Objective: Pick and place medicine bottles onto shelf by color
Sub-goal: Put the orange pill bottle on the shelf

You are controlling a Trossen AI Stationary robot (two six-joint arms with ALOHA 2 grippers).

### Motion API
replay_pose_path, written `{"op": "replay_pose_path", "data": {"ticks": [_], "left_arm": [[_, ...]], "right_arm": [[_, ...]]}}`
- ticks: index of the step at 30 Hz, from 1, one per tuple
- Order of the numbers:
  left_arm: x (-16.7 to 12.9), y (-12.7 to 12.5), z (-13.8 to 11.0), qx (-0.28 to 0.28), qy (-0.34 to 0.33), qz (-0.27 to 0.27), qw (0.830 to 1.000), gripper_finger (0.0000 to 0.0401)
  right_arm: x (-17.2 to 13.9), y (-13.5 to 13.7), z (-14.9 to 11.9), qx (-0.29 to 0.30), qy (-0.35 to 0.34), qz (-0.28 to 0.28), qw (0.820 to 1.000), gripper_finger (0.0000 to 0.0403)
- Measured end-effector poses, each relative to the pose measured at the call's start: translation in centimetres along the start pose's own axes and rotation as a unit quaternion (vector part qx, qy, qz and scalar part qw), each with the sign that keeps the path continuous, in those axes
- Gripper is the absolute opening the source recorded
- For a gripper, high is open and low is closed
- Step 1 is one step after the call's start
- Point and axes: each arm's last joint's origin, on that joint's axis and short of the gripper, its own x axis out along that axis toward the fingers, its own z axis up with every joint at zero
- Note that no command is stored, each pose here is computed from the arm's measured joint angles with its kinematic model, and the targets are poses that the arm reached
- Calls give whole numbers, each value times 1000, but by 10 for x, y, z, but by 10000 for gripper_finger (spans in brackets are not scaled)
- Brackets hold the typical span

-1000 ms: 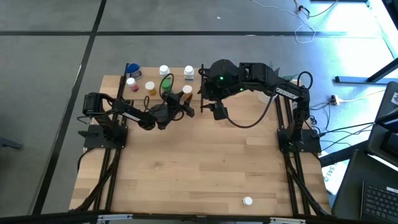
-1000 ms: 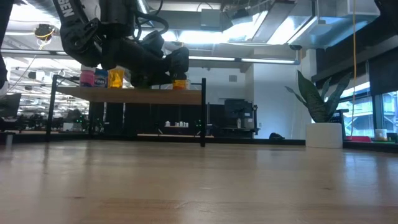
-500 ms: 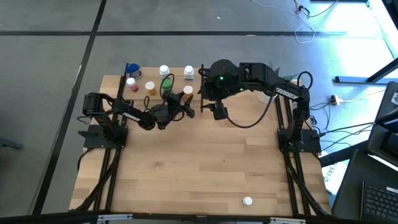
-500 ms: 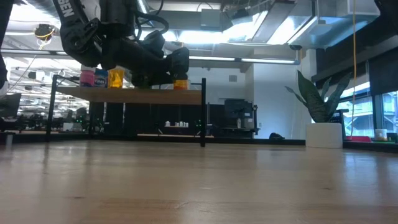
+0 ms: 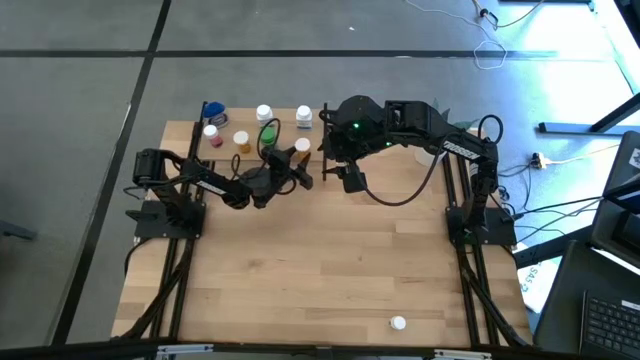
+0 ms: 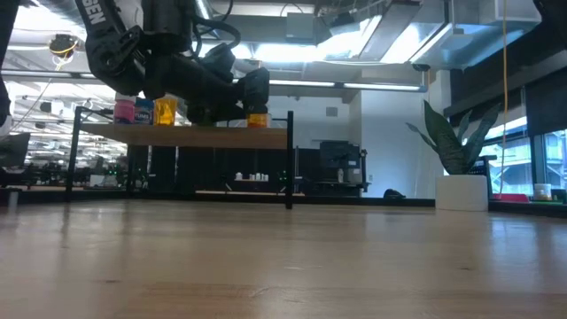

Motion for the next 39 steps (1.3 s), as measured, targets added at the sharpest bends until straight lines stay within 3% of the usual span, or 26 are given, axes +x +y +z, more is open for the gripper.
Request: {"op": "replay_pose_path", "data": {"ticks": [12, 39], "left_arm": [[-1, -1, 1, 8, -3, 1, 1000, 258], [-15, -11, 10, 32, -36, -1, 999, 259]], "right_arm": [[0, 0, 0, 0, 0, 0, 1000, 267], [0, 0, 0, 0, 0, 0, 1000, 267]]}}
